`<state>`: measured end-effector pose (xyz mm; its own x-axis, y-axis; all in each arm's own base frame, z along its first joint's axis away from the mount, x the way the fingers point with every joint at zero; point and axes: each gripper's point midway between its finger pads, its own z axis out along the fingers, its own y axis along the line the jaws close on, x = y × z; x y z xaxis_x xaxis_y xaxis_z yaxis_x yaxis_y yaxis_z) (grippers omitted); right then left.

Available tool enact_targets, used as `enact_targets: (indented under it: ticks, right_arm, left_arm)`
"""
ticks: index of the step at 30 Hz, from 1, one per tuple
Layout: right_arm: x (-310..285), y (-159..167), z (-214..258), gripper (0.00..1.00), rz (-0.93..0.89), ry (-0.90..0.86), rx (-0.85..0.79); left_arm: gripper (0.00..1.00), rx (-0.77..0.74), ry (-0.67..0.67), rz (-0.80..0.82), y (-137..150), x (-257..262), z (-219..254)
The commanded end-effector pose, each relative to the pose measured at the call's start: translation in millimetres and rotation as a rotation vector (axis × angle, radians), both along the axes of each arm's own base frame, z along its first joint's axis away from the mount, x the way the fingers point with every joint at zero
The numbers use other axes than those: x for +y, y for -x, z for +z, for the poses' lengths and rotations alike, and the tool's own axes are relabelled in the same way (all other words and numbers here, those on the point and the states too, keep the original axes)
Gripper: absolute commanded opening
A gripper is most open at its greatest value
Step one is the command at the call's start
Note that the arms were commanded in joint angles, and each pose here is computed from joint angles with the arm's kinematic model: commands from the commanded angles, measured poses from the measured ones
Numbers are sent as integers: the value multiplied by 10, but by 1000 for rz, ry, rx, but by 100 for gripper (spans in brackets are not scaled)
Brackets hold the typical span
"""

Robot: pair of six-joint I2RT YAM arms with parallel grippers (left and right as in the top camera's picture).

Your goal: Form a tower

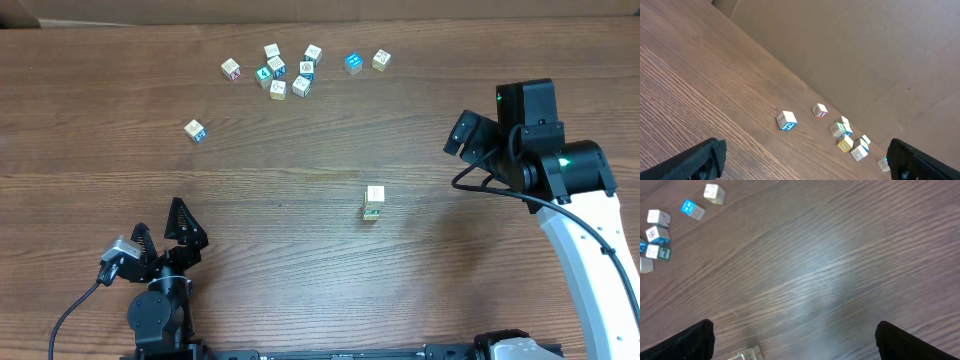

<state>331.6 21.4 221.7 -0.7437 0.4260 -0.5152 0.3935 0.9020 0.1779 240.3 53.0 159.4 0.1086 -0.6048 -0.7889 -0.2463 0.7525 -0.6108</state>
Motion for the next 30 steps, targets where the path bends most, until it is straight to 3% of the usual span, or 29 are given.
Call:
enact_targets:
  ticks: [1, 12, 23, 30]
  right_arm:
    - [-2, -59, 4, 100, -4, 8, -30]
    - [67, -528, 289, 100, -5, -28, -274]
    - [142, -1051, 1219, 100, -8, -92, -712]
    - [148, -1089, 1209, 100, -8, -99, -753]
  left_arm:
    - [100, -1, -19, -1, 3, -4, 5]
    - [100, -1, -19, -1, 3, -4, 5]
    - [99, -1, -19, -1, 3, -4, 5]
    - [100, -1, -19, -1, 3, -4, 5]
